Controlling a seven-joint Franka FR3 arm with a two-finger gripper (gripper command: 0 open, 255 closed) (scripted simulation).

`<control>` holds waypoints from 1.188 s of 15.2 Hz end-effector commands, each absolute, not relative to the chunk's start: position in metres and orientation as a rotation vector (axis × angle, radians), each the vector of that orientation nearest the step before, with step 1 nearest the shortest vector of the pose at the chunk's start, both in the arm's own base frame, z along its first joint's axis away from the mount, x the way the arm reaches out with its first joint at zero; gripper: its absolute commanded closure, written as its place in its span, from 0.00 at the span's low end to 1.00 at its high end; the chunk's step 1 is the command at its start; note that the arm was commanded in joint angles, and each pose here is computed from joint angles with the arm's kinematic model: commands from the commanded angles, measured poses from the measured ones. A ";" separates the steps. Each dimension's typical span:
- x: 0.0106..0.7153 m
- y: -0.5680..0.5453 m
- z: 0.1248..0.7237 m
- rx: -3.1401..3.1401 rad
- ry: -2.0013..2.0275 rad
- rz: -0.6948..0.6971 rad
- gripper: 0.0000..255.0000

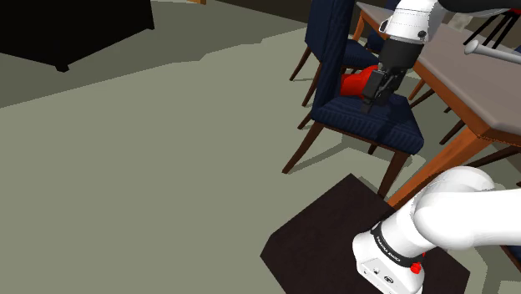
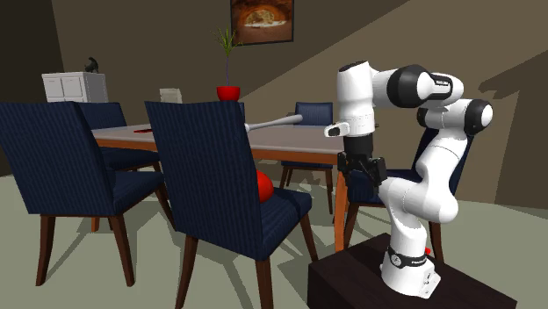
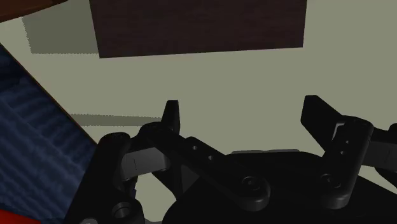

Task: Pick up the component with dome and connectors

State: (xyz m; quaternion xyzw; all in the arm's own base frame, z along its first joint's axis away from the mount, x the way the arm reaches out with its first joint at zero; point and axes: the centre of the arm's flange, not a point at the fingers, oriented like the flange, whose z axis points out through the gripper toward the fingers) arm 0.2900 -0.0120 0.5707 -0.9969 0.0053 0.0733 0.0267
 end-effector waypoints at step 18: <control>0.324 -0.217 0.535 -3.098 -0.501 0.254 0.00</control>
